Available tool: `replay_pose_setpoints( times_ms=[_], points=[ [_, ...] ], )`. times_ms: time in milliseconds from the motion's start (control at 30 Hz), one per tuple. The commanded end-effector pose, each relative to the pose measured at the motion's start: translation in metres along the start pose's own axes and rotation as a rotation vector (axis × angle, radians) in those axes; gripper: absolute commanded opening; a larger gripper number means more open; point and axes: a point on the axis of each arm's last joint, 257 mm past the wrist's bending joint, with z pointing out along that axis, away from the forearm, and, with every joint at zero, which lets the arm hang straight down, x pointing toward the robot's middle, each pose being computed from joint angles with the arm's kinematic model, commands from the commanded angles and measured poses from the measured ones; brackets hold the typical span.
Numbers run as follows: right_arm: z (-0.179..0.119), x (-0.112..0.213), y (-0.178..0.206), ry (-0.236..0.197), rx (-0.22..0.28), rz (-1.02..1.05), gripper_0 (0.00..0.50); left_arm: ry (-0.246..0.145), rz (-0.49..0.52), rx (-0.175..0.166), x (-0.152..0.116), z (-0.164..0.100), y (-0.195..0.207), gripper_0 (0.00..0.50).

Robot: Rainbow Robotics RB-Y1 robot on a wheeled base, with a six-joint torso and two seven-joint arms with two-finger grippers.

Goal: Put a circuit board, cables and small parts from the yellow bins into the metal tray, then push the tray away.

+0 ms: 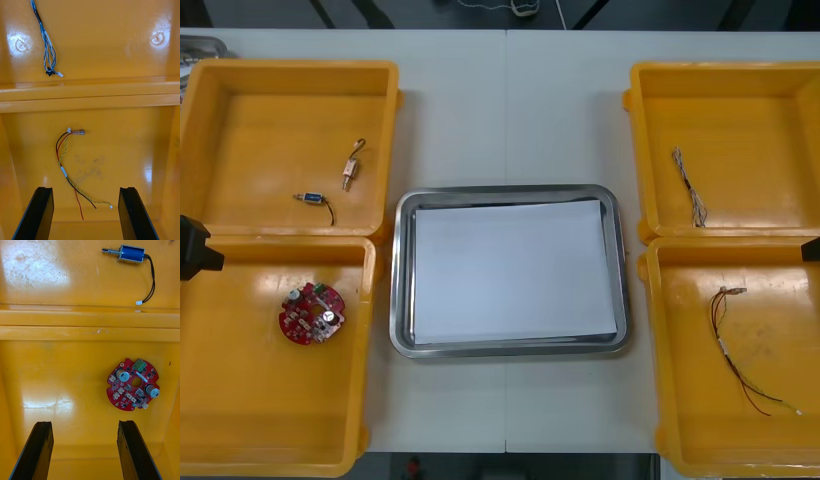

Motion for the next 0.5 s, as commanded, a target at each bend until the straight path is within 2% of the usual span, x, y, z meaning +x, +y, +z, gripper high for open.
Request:
replay_pose_setpoints(
  times_ms=[33,500],
  points=[
    [-0.0123,-0.0093,-0.0022,-0.028,0.037,-0.074,0.5,0.03,-0.076,0.009,0.0118,0.005,-0.0024,0.5],
    [-0.0123,-0.0093,-0.0022,-0.028,0.037,-0.074,0.5,0.03,-0.076,0.009,0.0118,0.005,-0.0024,0.5]
  ],
)
